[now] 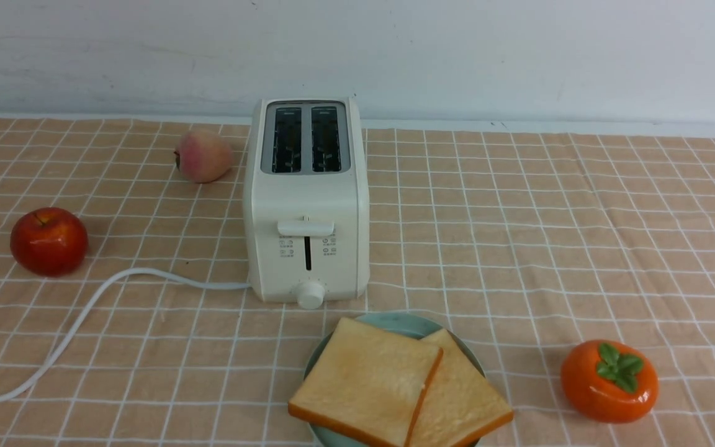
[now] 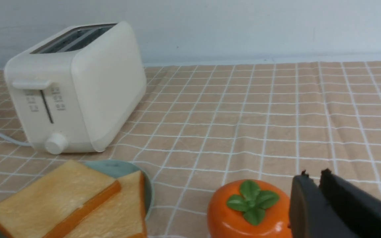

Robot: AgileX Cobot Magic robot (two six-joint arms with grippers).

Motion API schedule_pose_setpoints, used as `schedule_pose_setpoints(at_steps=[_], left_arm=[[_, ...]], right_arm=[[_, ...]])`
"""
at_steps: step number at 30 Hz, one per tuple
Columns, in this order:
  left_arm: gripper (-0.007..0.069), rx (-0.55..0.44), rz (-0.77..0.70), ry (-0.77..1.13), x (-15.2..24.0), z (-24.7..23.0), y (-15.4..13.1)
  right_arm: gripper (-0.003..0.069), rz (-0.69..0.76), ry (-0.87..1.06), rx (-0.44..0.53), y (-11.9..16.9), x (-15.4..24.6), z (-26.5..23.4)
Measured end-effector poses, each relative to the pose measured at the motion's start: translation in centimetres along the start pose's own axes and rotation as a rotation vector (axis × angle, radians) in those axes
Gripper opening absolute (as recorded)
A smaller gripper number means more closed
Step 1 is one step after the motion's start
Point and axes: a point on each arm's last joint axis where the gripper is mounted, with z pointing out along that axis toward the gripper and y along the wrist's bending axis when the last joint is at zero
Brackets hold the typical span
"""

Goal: Take toasted bread from bread machine on light coffee tablecloth place on plate.

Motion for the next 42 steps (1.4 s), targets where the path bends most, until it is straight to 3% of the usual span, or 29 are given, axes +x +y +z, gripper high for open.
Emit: schedule_pose_setpoints(at_steps=[5,10,17,30,42], left_arm=[[0.0047,0.0,0.0,0.0,0.0,0.0,0.0],[0.0047,0.0,0.0,0.0,0.0,0.0,0.0],[0.005,0.0,0.0,0.0,0.0,0.0,0.0],[0.0063,0.0,0.0,0.0,0.0,0.0,0.0],[0.0065,0.0,0.0,0.0,0.0,0.0,0.0]], right_arm=[[0.0075,-0.024,0.087,0.146,-0.9,1.6,-0.8],[0.0083,-0.117,0.16,0.224,-1.4,4.5,-0.2],[0.0093,-0.088,0.161,0.334,-1.9,5.0,-0.4],[0.0108,-0.118,0.177,0.191,-1.1,5.1,-0.2],[0.0123,-0.119,0.177,0.185,-1.1,5.1,-0.2]])
